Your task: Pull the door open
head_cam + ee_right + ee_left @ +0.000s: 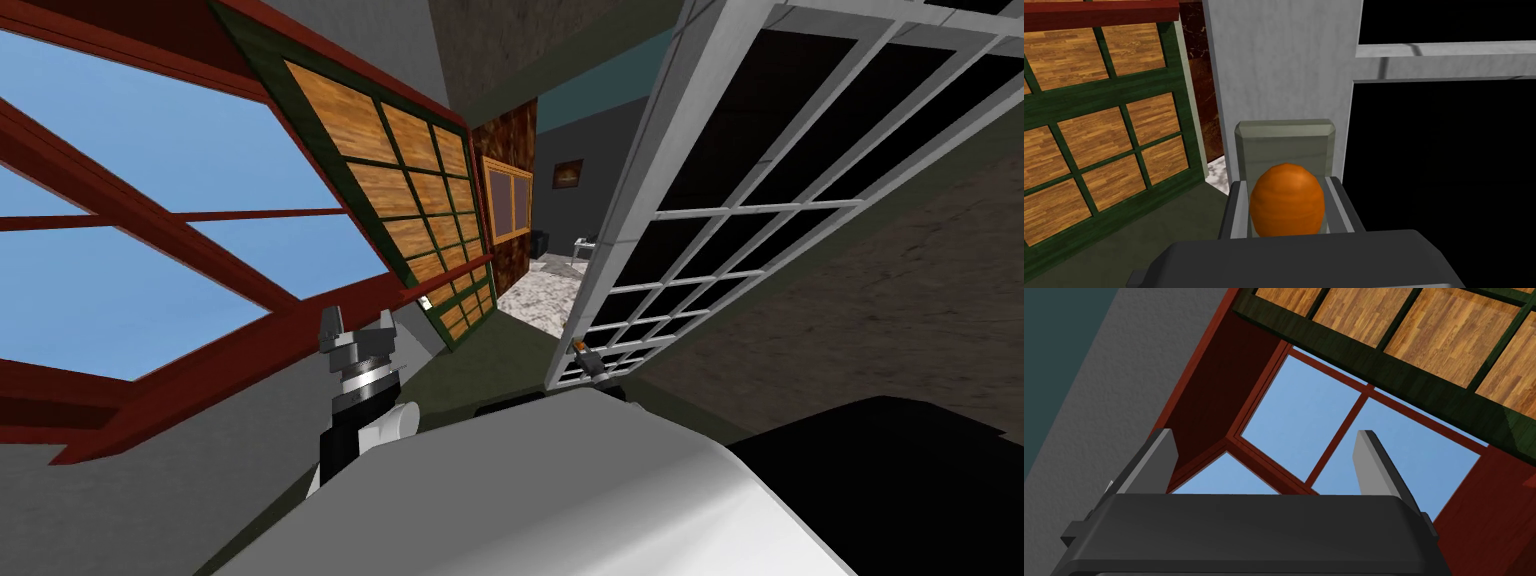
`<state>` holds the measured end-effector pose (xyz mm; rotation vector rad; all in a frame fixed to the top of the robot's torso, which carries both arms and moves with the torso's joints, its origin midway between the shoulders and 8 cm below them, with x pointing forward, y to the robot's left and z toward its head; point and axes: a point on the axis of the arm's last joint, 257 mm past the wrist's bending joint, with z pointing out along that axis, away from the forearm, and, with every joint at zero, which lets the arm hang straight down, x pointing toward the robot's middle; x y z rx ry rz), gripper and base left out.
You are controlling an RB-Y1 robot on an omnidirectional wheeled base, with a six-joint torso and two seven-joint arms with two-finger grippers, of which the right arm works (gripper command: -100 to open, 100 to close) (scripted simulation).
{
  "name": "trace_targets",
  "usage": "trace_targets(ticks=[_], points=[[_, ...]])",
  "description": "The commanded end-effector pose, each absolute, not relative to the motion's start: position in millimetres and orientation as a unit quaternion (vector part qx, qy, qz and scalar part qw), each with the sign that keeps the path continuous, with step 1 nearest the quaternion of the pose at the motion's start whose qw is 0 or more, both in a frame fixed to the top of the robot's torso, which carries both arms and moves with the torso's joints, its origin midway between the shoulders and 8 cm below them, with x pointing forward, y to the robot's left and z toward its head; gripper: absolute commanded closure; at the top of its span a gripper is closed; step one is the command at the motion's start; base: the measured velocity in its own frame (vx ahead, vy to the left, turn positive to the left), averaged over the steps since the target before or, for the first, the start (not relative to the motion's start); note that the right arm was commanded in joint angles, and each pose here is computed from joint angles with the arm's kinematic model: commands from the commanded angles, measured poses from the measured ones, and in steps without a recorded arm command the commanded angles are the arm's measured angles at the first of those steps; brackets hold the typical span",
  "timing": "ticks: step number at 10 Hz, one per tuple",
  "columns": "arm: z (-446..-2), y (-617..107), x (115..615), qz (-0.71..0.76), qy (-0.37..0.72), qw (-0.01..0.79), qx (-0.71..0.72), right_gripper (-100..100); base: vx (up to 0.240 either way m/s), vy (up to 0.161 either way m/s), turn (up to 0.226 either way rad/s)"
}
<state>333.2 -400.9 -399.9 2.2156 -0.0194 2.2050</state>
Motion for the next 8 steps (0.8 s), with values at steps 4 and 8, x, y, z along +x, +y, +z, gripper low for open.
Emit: trace_targets(ticks=[4, 8], points=[[-398, -399, 322, 0.706, 0.007, -0.006, 0.708, 100, -0.163, -0.036, 0.065], [-400, -398, 311, 0.706, 0.017, -0.017, 0.708, 100, -0.18, -0.042, 0.138]])
